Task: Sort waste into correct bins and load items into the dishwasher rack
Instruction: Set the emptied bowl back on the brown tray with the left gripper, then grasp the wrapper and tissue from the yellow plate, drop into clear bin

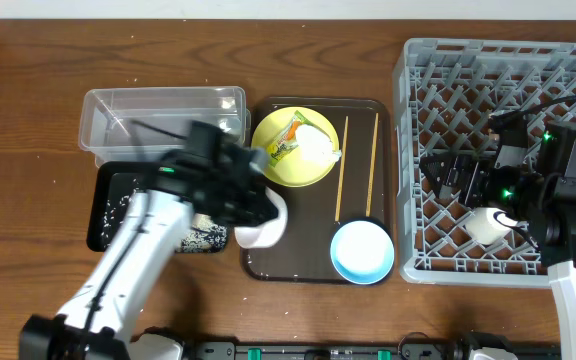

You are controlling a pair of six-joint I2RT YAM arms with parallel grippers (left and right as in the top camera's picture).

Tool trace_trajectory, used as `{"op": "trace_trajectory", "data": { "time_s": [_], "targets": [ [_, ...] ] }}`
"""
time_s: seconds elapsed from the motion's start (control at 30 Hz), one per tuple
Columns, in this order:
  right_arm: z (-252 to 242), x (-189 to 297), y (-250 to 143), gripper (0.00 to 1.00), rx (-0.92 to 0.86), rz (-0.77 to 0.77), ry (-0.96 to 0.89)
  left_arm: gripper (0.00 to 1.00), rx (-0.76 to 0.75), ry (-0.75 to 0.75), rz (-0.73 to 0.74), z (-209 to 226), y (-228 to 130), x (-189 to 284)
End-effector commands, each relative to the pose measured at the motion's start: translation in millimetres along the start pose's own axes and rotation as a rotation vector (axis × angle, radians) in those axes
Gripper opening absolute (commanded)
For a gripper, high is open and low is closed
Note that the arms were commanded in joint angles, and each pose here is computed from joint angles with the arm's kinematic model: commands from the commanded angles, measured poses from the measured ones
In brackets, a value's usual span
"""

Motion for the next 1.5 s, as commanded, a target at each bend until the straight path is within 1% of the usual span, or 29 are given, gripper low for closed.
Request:
{"op": "trace_trajectory", "data": {
  "time_s": [0.0, 0.03, 0.1, 0.17, 0.2, 0.23, 0.33, 0.4, 0.47, 0.57, 0.63, 0.7, 0.77, 0.9, 1.0, 1.03, 1.1, 1.13, 1.23, 1.27, 1.37, 1.47],
  "targets": [
    [7.9, 1.8, 2.4, 0.96, 0.026, -0.004, 0.014, 0.06, 0.124, 0.332, -0.053, 28.1, 1.0, -21.7],
    [7.5, 1.8, 2.6, 0.96, 0.026, -0.005, 0.011, 0.07, 0.110, 0.379, -0.050, 27.9, -1.4, -30.1],
    [5.0, 1.8, 3.0, 0.97, 0.026, -0.008, -0.005, 0.21, 0.077, 0.431, -0.054, 27.4, -2.5, -39.4],
    [3.5, 1.8, 3.3, 0.97, 0.026, -0.010, -0.015, 0.32, 0.040, 0.447, -0.080, 22.6, 2.6, -43.6],
    [3.5, 1.8, 3.4, 0.97, 0.026, -0.010, -0.015, 0.39, 0.030, 0.444, -0.105, 19.4, 8.6, -42.5],
    [3.5, 1.8, 3.5, 0.97, 0.026, -0.011, -0.015, 0.43, 0.017, 0.440, -0.135, 15.5, 16.5, -39.8],
    [3.5, 1.8, 3.2, 0.97, 0.026, -0.010, -0.015, 0.53, -0.081, 0.443, -0.252, 2.4, 50.8, -24.2],
    [3.5, 1.8, 3.3, 0.98, 0.026, -0.010, -0.015, 0.58, -0.146, 0.448, -0.337, -5.0, 73.9, -13.8],
    [3.6, 1.8, 3.3, 0.98, 0.026, -0.010, -0.015, 0.59, -0.200, 0.433, -0.404, -10.2, 94.9, -7.5],
    [3.4, 1.7, 3.0, 0.98, 0.026, -0.009, -0.015, 0.61, -0.208, 0.421, -0.465, -8.6, 119.5, -7.2],
    [3.4, 1.7, 3.0, 0.98, 0.026, -0.009, -0.015, 0.61, -0.238, 0.409, -0.469, -8.2, 132.2, -15.9],
    [3.6, 1.6, 3.0, 0.98, 0.026, -0.009, -0.015, 0.66, -0.248, 0.408, -0.462, -6.0, 143.9, -28.1],
    [3.6, 1.5, 2.9, 0.98, 0.026, -0.008, -0.014, 0.74, -0.264, 0.415, -0.450, -2.6, 157.1, -44.0],
    [3.7, 1.4, 2.0, 0.99, 0.024, -0.004, -0.014, 0.78, -0.283, 0.429, -0.428, 10.4, 177.4, -79.6],
    [2.9, 0.7, -0.6, 0.99, 0.017, 0.009, -0.016, 0.77, -0.280, 0.433, -0.422, 22.9, 184.7, -103.1],
    [2.5, 0.5, -1.9, 0.99, 0.014, 0.015, -0.017, 0.73, -0.279, 0.434, -0.423, 26.0, 186.3, -108.4],
    [1.8, 0.0, -4.3, 0.98, 0.007, 0.027, -0.019, 0.45, -0.277, 0.442, -0.420, 31.2, 187.1, -115.3],
    [1.5, -0.2, -5.5, 0.97, 0.004, 0.033, -0.020, 0.33, -0.276, 0.446, -0.418, 32.4, 186.8, -116.1],
    [1.0, -0.2, -7.9, 0.98, -0.001, 0.043, -0.022, 0.11, -0.269, 0.428, -0.428, 25.6, 187.1, -109.3],
    [1.0, -0.2, -8.1, 0.98, -0.002, 0.044, -0.022, 0.06, -0.275, 0.403, -0.431, 17.0, 186.5, -102.2],
    [1.0, -0.2, -8.1, 0.98, -0.002, 0.044, -0.022, 0.06, -0.289, 0.359, -0.473, -9.6, 184.6, -67.1],
    [1.0, -0.1, -8.1, 0.98, -0.002, 0.044, -0.022, 0.06, -0.295, 0.354, -0.536, -30.5, 178.3, -17.9]
  ]
}}
Point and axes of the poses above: each gripper's point midway between its finger pads, its own x axis back along the fingers, its own z axis along the line the jaws close on, y = z × x, the point moved 2 cm from there along x, back along the fingers, and after that the axes turned 1 degree about x, right-handed, at the moved point
